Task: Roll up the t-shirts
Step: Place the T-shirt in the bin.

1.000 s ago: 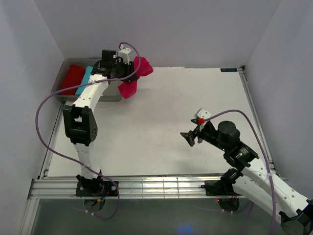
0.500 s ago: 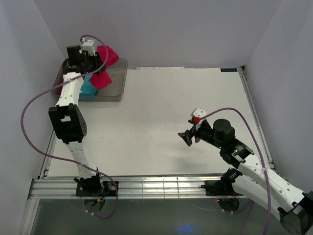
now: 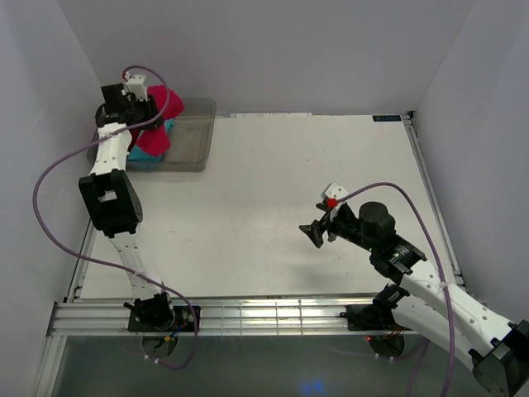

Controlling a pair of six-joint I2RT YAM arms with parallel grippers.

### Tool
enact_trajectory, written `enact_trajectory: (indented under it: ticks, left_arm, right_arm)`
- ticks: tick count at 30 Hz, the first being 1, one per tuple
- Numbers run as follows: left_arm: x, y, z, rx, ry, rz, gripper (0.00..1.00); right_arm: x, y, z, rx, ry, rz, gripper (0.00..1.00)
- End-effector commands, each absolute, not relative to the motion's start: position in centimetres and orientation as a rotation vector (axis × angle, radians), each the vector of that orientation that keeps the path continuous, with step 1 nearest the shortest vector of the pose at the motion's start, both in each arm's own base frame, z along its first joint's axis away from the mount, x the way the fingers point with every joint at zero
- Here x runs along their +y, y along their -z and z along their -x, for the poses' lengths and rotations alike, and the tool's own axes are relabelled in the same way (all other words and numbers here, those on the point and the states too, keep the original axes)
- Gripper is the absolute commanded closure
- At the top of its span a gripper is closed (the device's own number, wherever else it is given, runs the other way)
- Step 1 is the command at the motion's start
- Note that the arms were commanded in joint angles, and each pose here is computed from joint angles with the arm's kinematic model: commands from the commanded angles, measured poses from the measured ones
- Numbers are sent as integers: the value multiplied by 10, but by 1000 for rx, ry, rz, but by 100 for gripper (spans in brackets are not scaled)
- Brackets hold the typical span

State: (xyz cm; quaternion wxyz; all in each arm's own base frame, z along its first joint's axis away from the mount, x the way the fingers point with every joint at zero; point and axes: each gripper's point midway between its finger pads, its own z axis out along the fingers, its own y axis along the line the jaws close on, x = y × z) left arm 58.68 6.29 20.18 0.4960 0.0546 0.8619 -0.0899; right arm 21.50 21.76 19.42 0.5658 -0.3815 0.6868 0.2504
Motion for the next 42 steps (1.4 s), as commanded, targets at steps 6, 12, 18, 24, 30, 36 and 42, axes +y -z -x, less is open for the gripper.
enact_trajectory:
  ticks: [6, 12, 18, 24, 30, 36, 42]
  left_arm:
    - [-12, -120, -577, 2288, 457, -159, 49]
    - [-44, -95, -580, 2348, 579, -159, 44]
    - [-53, -91, -593, 2349, 657, -37, 47]
    - [-40, -95, -610, 2293, 716, 144, 50]
    - [-41, -85, -614, 2274, 766, 247, 47]
    - [-38, -89, -618, 2229, 825, 333, 37]
    - [-45, -82, -611, 2237, 883, 325, 24]
  right_arm:
    - [217, -202, -212, 1579, -618, 848, 17]
    - [214, -199, -211, 1592, -617, 830, 17]
    - [214, -198, -213, 1604, -614, 825, 17]
    - [216, -197, -215, 1616, -605, 839, 17]
    - [218, -194, -217, 1628, -604, 845, 17]
    - [216, -192, -217, 1631, -599, 839, 17]
    - [216, -192, -216, 1629, -601, 841, 17]
